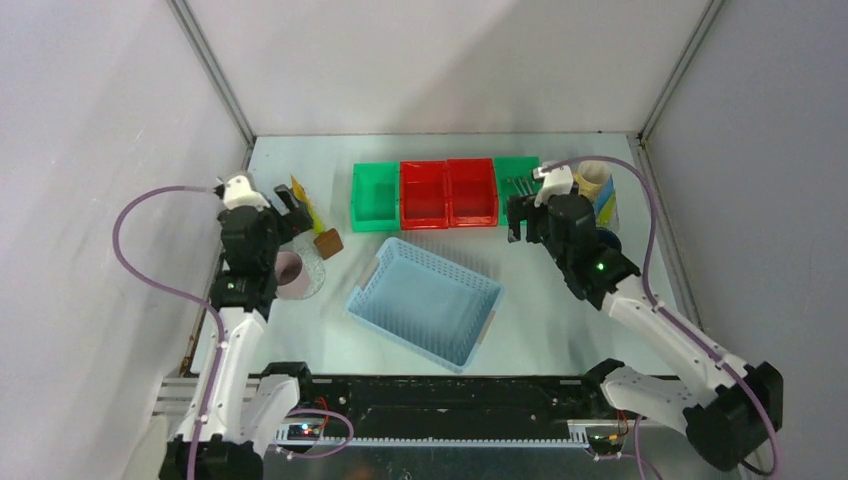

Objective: Prepare toiletry sets of a toothbrush and toothpaste on the tray
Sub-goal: Place the toothbrush in the cup.

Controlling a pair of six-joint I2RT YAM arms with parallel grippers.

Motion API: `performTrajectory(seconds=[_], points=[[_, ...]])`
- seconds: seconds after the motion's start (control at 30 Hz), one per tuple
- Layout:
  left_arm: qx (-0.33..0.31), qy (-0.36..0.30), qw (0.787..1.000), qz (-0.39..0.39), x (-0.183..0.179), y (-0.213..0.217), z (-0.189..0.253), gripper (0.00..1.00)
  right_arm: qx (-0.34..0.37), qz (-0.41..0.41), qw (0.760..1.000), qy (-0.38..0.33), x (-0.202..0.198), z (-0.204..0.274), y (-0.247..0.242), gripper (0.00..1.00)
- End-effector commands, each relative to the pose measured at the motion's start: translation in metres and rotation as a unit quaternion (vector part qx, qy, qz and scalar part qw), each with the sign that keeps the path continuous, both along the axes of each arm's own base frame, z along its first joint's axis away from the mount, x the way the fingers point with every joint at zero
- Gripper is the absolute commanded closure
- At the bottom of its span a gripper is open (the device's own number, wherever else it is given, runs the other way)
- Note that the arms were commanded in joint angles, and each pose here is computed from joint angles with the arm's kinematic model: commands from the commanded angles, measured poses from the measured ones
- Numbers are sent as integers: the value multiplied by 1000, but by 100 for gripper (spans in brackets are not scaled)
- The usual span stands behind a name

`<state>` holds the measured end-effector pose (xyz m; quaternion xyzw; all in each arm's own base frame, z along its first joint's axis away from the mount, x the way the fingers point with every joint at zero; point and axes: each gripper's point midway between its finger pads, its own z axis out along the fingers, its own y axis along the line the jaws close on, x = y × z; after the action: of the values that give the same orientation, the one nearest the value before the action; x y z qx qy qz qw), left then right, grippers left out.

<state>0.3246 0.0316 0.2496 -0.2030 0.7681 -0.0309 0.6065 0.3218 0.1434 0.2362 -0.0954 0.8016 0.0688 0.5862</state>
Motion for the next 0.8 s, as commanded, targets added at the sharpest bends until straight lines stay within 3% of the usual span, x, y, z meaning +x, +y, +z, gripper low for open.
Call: performTrajectory(seconds=[0.0,0.3,0.43,0.77], points=[[26,23,996,-87,-25,-41,-15,0,-9,-4,998,56,12,-12,-1,14],[39,19,985,-169,-68,-66,-29,0,-32,-26,990,131,55,-48,-7,18],[44,8,985,-169,-69,-66,-32,0,-44,-32,986,155,72,-67,-11,20],[32,-10,986,-165,-66,-69,-33,0,-75,-47,973,213,111,-111,-21,37]])
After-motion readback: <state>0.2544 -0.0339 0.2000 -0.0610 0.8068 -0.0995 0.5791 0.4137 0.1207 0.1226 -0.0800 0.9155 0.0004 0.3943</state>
